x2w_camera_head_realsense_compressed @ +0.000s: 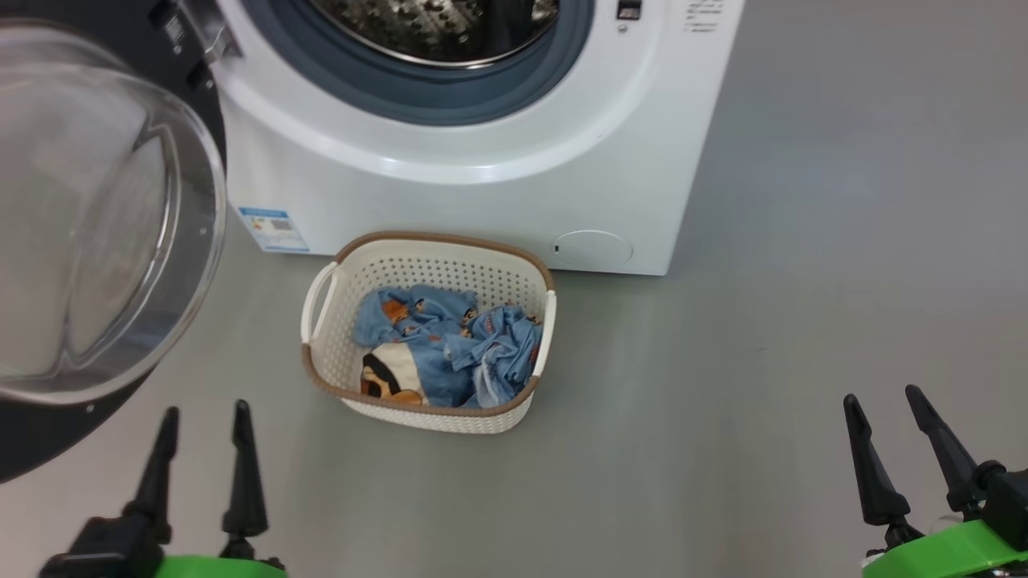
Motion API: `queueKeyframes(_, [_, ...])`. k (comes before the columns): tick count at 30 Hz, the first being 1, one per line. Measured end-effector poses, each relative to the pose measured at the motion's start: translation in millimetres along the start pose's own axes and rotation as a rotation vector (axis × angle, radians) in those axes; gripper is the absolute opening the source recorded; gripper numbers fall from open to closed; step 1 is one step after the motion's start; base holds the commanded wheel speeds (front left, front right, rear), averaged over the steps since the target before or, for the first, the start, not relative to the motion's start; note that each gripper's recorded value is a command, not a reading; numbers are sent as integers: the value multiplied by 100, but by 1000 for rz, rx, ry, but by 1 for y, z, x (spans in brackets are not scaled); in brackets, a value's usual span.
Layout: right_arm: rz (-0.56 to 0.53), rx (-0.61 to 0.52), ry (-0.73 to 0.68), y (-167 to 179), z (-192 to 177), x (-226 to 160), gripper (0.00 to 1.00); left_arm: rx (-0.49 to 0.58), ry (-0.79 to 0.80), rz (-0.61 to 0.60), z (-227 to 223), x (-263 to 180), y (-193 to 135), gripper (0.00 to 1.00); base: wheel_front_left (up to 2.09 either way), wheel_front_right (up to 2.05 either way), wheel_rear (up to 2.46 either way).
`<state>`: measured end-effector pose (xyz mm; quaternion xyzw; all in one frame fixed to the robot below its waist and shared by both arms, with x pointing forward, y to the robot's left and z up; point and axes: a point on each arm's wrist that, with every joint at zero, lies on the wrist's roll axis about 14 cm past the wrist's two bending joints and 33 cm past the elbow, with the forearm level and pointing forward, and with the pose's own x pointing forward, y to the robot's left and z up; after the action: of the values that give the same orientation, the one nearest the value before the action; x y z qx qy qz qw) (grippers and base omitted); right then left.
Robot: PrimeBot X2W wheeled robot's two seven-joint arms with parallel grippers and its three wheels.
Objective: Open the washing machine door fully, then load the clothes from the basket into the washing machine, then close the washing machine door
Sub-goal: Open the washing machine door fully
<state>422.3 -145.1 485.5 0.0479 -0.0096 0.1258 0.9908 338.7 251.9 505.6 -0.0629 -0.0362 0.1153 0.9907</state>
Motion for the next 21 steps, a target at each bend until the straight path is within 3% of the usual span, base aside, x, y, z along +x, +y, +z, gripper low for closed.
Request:
queueKeyframes(11, [-69, -14, -45, -14, 20, -35, 100, -44, 72, -193, -22, 3, -65, 100, 0, 0, 0])
queueKeyframes(21, [-121, -29, -102, -22, 43, -59, 100, -51, 90, -263, -27, 6, -89, 100, 0, 0, 0])
